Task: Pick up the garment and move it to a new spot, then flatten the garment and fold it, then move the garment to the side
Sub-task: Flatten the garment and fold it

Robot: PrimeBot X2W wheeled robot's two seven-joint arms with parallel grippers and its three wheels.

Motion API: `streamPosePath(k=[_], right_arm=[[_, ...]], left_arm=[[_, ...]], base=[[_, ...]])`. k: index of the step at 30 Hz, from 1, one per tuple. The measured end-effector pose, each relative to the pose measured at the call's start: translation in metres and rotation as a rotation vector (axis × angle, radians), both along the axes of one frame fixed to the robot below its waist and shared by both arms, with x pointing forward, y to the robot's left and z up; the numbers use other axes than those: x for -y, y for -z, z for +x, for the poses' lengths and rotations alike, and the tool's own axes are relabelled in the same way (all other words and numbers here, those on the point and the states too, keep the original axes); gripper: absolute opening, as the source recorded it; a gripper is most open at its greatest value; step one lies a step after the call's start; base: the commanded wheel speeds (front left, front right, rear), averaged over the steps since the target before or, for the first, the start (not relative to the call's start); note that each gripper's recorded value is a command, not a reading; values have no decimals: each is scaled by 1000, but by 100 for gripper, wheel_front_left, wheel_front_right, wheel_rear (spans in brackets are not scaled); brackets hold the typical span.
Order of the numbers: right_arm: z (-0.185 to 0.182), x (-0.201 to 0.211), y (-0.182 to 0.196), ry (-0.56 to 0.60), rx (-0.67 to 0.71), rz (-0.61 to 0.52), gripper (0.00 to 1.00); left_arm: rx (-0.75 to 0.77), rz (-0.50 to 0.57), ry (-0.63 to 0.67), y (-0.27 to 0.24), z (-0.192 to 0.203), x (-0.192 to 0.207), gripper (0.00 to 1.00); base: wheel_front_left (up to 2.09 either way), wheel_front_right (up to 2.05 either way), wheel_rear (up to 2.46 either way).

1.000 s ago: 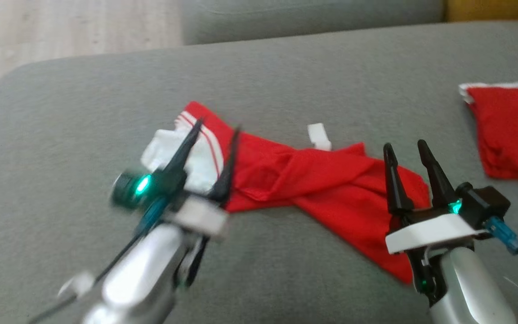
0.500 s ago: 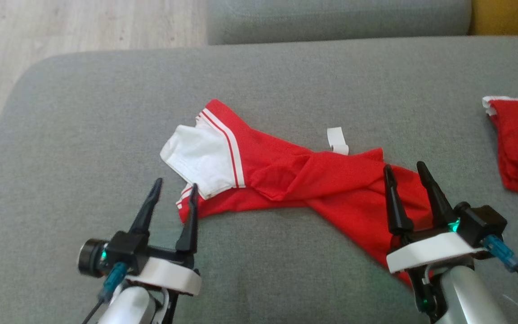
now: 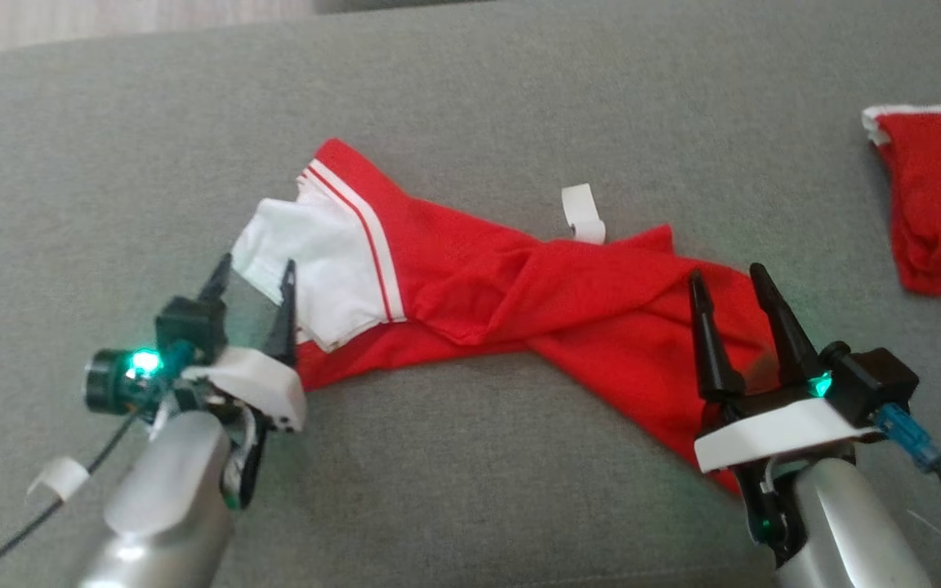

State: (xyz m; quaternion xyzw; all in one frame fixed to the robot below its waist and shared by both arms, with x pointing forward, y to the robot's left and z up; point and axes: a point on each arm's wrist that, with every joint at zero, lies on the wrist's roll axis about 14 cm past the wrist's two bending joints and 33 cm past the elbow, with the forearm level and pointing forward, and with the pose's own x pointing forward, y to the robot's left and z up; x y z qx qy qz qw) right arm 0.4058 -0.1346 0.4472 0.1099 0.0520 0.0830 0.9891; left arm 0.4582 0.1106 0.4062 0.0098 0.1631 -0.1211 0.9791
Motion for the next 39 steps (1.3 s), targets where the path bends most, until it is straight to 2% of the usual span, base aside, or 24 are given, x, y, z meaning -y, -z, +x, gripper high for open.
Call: streamPosePath(k=[9,15,16,17,18,29,30,39], right_arm=[[5,14,7,37,-15,-11,100],[7,18,7,48,-15,-14,100],[7,18,8,48,-16,-14,100],[7,18,8,48,-17,-14,100],[7,18,8,48,-17,-14,100],[3,16,-11,43,30,-12,100],[1,15,-15,41,41,-12,100],[-8,20,-34,59,86,11,100]], left_arm=[[-142,85,-20,41,21,-20,100],[-191,97,15,51,27,-18,100],[-205,98,28,53,27,-17,76],[-212,97,47,53,28,-14,13],[-214,92,68,53,27,-10,0],[-103,-65,151,20,13,25,0],[-59,-113,177,3,13,40,0],[214,-307,289,-113,26,85,0]], base=[[0,0,0],[0,0,0],[0,0,0],[0,0,0],[0,0,0],[0,0,0],[0,0,0],[0,0,0]])
